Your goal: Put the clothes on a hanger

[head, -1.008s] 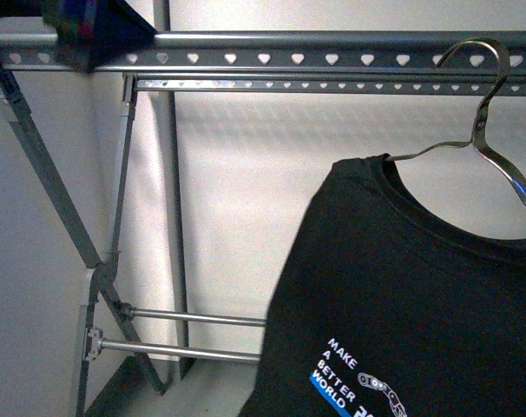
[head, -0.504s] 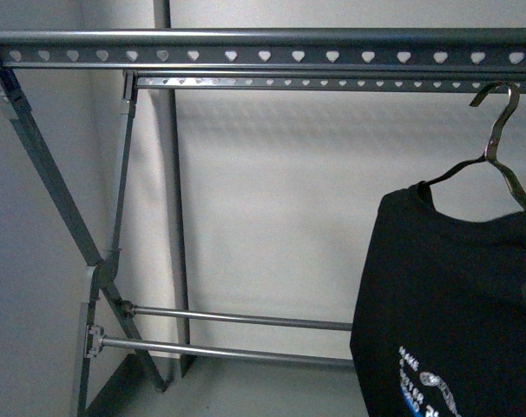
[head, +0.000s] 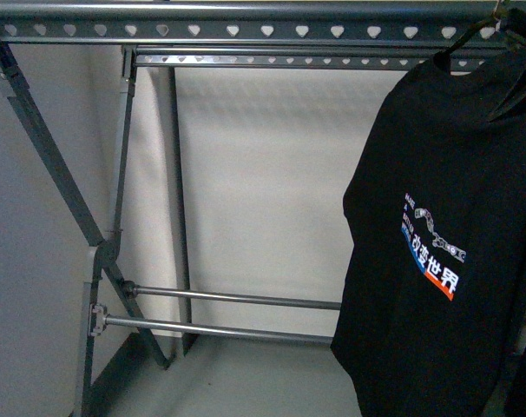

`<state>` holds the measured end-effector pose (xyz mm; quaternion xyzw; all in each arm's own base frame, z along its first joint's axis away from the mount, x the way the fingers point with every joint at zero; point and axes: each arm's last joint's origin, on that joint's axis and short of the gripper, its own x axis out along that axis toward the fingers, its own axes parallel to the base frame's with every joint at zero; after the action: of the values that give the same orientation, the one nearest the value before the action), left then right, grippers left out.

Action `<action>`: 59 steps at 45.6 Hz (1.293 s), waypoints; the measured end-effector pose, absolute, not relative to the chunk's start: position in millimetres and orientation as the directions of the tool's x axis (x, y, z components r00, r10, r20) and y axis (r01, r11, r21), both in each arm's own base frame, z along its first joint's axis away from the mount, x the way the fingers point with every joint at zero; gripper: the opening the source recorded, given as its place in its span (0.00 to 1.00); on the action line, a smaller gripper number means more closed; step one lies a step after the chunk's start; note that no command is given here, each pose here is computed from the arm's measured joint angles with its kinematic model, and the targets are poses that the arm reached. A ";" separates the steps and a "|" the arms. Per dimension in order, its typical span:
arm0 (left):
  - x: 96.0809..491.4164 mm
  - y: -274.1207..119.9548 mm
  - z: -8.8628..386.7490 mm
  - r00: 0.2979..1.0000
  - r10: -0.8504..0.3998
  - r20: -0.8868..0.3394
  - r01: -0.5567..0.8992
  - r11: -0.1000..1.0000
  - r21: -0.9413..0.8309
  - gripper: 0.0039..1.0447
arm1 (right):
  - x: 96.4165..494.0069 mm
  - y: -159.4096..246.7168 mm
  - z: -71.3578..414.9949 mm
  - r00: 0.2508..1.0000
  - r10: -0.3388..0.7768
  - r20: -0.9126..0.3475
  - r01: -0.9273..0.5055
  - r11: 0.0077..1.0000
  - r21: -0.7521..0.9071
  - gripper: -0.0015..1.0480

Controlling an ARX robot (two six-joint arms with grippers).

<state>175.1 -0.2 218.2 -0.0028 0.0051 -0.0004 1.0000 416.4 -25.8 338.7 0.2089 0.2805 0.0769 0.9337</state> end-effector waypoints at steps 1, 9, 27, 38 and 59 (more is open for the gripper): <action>172.4 -0.2 215.1 1.000 -0.001 -0.011 0.001 1.000 -0.005 0.03 | 421.6 -25.7 338.8 0.828 0.249 -0.503 -0.013 0.905 0.426 0.07; 155.5 -0.2 199.0 1.000 -0.001 -0.005 0.001 1.000 -0.005 0.03 | 460.1 -18.1 320.8 0.791 0.162 -0.590 0.076 0.931 0.358 0.07; 130.9 -0.1 179.4 1.000 -0.001 -0.004 0.001 1.000 -0.005 0.03 | 414.4 -4.6 289.3 0.932 0.105 -0.348 -0.008 0.963 0.270 0.50; 122.8 -0.1 171.9 1.000 -0.001 0.009 0.001 1.000 -0.005 0.03 | 257.0 -16.8 310.5 0.989 0.134 -0.060 -0.110 0.947 0.302 0.90; 110.9 -0.1 173.0 1.000 -0.001 0.023 0.001 1.000 -0.002 0.03 | 101.0 -0.3 200.8 1.000 -0.002 -0.025 0.002 1.000 0.012 0.28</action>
<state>110.9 -0.1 173.0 -0.0011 -0.0117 -0.0004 0.9999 101.0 -0.3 200.8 0.0062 0.0125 -0.0008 0.9999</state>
